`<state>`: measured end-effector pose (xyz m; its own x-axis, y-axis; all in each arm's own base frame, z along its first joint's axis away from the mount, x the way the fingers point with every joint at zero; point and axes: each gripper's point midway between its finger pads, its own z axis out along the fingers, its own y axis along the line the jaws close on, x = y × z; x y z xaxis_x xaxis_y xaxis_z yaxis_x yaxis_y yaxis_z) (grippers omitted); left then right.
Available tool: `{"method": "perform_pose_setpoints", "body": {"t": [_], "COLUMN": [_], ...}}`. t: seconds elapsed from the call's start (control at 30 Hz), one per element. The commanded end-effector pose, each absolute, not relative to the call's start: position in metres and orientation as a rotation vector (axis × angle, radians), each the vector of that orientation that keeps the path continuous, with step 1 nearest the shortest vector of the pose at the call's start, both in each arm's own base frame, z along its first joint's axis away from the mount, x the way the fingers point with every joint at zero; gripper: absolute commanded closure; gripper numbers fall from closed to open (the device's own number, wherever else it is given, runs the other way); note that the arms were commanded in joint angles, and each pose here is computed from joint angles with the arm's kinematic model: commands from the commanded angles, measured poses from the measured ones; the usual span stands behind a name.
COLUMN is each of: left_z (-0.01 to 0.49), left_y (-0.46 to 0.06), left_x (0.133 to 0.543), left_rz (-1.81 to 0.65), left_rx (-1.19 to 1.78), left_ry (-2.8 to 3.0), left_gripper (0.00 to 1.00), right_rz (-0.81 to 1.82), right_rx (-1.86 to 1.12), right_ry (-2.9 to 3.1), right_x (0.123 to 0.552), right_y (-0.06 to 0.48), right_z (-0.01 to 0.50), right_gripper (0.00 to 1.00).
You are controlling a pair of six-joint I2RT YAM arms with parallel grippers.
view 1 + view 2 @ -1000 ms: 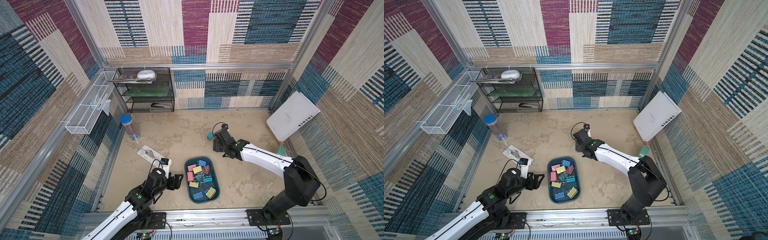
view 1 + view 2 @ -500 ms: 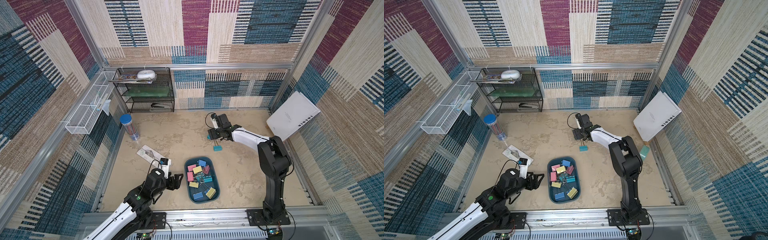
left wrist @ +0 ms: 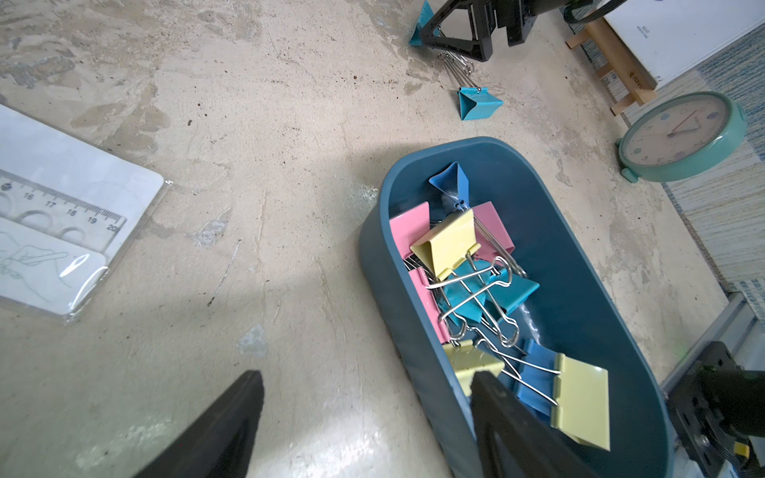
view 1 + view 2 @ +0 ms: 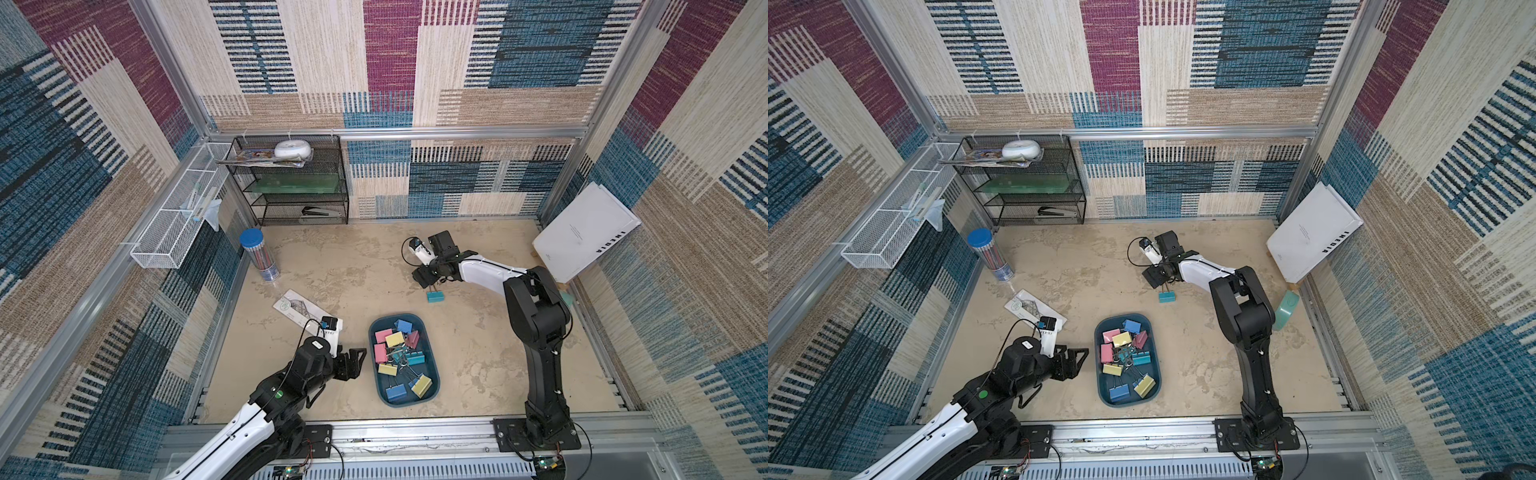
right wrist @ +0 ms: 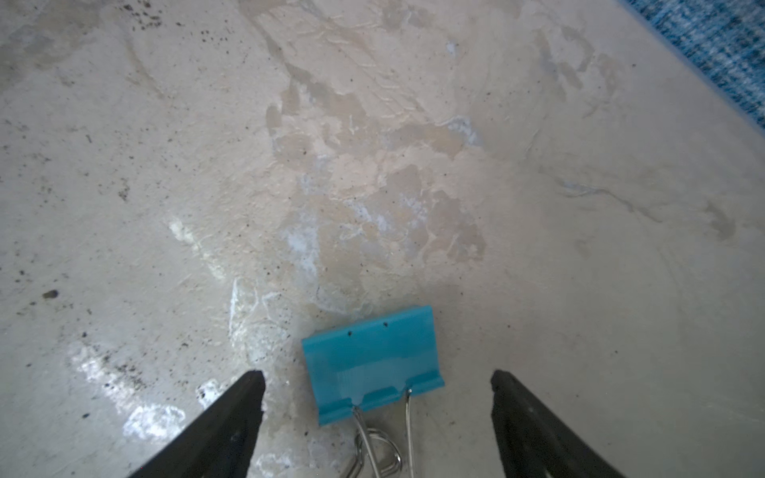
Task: Put the binder clips in the storage box
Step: Pick up the binder clip at the center of the board.
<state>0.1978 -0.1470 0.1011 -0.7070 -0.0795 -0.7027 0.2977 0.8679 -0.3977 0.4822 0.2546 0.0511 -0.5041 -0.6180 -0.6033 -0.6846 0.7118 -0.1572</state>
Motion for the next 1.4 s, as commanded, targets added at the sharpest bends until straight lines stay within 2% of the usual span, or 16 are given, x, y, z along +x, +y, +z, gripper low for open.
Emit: {"method": "perform_pose_setpoints", "body": {"t": [0.0,0.37,0.53,0.67,0.8,0.93,1.17,1.27,1.37], "left_z": [0.104,0.103,0.103,0.103,0.103,0.103,0.104,0.104,0.104], "left_y": [-0.148,-0.148,-0.149,-0.149,-0.149,-0.149,-0.149,-0.149,-0.148], "left_x": [0.199,0.199,0.199,0.199,0.199,0.199,0.199,0.199,0.2], "left_rz": [-0.642,-0.641,-0.642,-0.639,-0.641,-0.64,-0.644,-0.643,-0.641], "left_rx": [0.167,0.168,0.169,0.168,0.169,0.17,0.171,0.171,0.169], "left_ry": [2.26,2.262,2.262,2.266,2.265,2.264,2.259,2.258,2.257], "left_gripper": [0.17,0.17,0.17,0.17,0.17,0.17,0.17,0.17,0.17], "right_rz": [0.136,0.157,0.193,0.217,0.239,0.26,0.275,0.328,0.397], "right_rx": [-1.03,-1.065,-1.081,-1.063,-1.038,-1.009,-0.972,-0.997,-1.057], "right_ry": [2.254,2.261,2.284,2.306,2.298,2.275,2.141,2.12,2.089], "right_x": [0.484,0.504,0.505,0.503,0.503,0.505,0.506,0.488,0.445], "right_y": [0.256,0.256,0.255,0.255,0.256,0.259,0.263,0.274,0.299], "right_z": [0.046,0.032,0.023,0.02,0.024,0.04,0.116,0.14,0.158], "right_gripper": [0.11,0.12,0.18,0.3,0.52,0.59,0.61,0.61,0.59]}}
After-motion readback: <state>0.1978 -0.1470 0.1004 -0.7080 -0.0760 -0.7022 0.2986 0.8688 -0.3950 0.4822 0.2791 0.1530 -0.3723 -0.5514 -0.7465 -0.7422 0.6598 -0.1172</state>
